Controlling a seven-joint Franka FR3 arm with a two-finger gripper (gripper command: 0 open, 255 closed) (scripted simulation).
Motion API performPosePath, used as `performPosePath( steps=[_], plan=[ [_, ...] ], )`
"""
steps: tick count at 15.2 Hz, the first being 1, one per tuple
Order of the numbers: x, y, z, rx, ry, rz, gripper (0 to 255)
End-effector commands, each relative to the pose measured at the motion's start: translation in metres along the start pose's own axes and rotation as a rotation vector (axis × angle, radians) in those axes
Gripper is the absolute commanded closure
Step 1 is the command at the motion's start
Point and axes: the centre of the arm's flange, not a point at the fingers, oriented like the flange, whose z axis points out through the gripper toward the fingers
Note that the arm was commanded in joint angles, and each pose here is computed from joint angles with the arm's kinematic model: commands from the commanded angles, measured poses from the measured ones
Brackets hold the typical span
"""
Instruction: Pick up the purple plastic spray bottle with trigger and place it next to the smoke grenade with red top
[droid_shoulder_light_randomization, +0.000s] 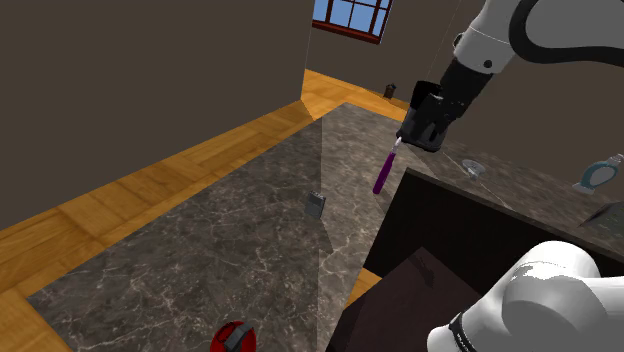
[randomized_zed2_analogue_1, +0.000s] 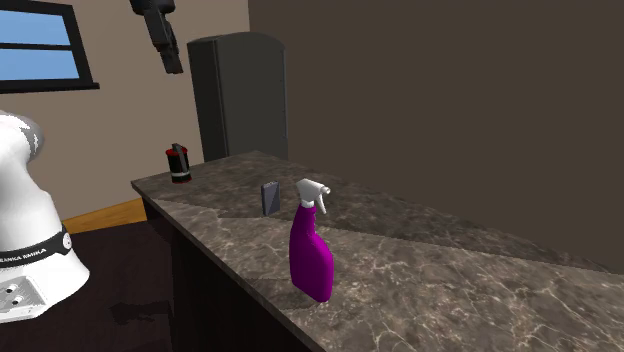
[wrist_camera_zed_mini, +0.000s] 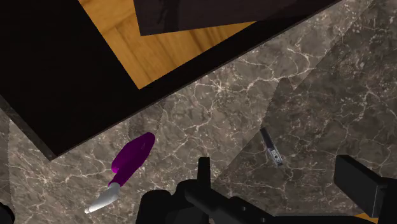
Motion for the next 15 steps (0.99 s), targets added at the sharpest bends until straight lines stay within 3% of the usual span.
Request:
performPosePath(
  steps=[1,15],
  plan=[
    [0.000,0.000,0.000,0.000,0.000,0.000,0],
    [0.139,0.112,0.107,0.064,-0.165,0.262,0]
  ],
)
